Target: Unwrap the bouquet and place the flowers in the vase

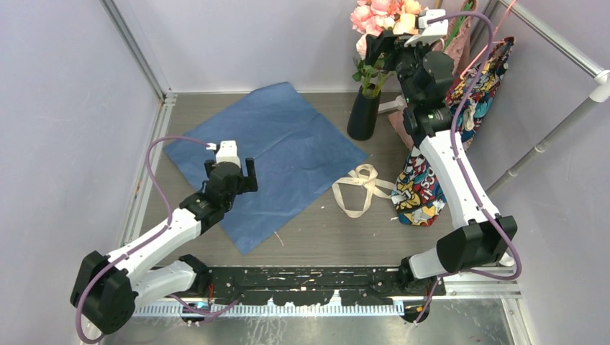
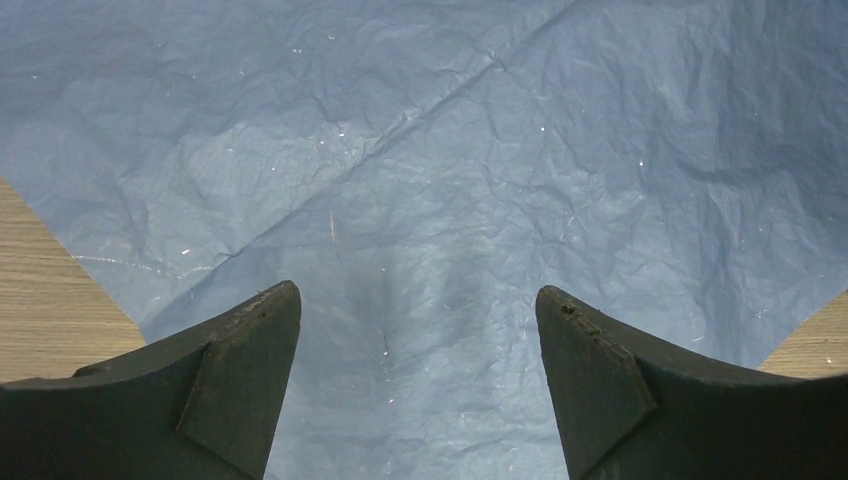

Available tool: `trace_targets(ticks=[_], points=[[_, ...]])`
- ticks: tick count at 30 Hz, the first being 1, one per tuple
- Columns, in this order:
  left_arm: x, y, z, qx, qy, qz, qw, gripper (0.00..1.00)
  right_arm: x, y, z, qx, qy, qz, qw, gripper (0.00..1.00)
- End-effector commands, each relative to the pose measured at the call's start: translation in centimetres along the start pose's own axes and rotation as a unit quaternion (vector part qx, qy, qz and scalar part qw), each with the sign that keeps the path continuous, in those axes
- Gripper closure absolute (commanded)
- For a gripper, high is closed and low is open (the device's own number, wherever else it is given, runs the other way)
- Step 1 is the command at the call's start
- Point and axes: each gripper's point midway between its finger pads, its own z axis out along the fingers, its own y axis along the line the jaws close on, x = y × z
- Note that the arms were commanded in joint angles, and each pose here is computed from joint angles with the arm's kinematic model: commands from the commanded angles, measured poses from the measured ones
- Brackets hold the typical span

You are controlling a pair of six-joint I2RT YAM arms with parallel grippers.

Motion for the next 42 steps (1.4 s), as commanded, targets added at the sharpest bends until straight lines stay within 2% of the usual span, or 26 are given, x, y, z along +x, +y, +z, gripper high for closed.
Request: trace_targets(ticks=[1,5,10,13,17,25,29,35,42], points=[[-1.9,-1.0,0.1,0.009,-0.01,-0.013,1.0,0.12,-5.7,2.1,-2.2,-0.041,-0.081,0.014,0.996,0.0],[-1.7,-1.2,0.4,0.014,-0.006,-0.011,1.0,0.11,-6.1,3.9,-2.9,-0.081,-0.071,0.017,0.994,0.0],[-1.2,-1.9,1.0,0.022,0.011,-0.02,0.999,0.02,-6.0,6.3,-4.1,-0.113,-0.066,0.017,0.991,0.0],[-0.7,-2.2,1.2,0.029,0.019,-0.022,0.999,0.0,-5.1,8.2,-3.9,-0.157,-0.025,0.029,0.987,0.0],[-1.1,-3.0,1.1,0.058,0.009,-0.039,0.998,0.0,-1.5,11.6,-4.1,-0.198,0.04,0.04,0.979,0.0],[-2.8,-4.5,-2.0,0.133,-0.014,-0.071,0.989,0.0,12.2,16.7,-6.4,-0.218,0.208,0.049,0.952,0.0],[-2.2,-4.5,-3.4,0.161,-0.027,-0.078,0.983,0.0,18.2,17.7,-8.8,-0.21,0.258,0.043,0.942,0.0],[-1.4,-3.7,-4.0,0.161,-0.034,-0.082,0.983,0.0,22.0,18.1,-11.8,-0.202,0.294,0.055,0.933,0.0],[-1.9,-3.9,-4.6,0.171,-0.043,-0.106,0.979,0.0,22.6,18.6,-13.9,-0.196,0.303,0.055,0.931,0.0]])
